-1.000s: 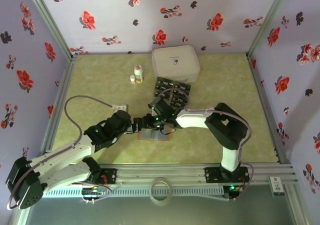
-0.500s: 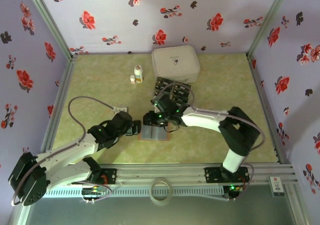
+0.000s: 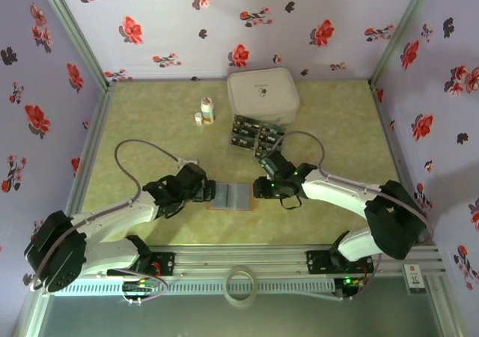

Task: Put the credit cards into the card holder

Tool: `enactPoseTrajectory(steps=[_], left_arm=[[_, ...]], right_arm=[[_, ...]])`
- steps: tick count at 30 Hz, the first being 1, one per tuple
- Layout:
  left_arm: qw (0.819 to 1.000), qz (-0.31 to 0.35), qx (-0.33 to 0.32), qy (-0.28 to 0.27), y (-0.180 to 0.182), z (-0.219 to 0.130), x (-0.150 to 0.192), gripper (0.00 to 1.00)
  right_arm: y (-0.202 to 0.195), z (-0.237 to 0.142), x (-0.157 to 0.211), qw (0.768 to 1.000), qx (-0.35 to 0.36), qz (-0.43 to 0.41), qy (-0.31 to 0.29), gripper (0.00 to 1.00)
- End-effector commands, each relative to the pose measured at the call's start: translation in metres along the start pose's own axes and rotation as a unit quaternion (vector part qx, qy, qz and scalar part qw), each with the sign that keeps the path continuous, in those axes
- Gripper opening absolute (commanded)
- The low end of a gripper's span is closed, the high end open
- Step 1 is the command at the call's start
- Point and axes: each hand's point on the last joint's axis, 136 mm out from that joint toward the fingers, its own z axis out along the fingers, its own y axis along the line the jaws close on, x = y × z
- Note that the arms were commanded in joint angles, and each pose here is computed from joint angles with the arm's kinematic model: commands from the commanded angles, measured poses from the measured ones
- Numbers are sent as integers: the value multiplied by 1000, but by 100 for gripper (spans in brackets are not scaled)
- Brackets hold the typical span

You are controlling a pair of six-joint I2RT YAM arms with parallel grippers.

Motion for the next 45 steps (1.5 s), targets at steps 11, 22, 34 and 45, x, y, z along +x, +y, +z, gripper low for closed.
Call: enactPoseTrajectory(steps=[11, 22, 34, 45], left_arm=[[1000, 18, 12, 6, -26, 10, -17, 100], [999, 32, 14, 13, -41, 22, -20, 100], [999, 35, 18, 6, -45, 21, -29, 100], [1000, 10, 16, -15, -29, 3, -44, 100]], right_arm=[[-20, 18, -18, 1000, 19, 15, -16, 0], [-56, 8, -9, 997, 31, 60, -27, 0], [-36, -73, -53, 994, 11, -1, -105, 65], [-14, -154, -135, 957, 65, -122, -256, 99]])
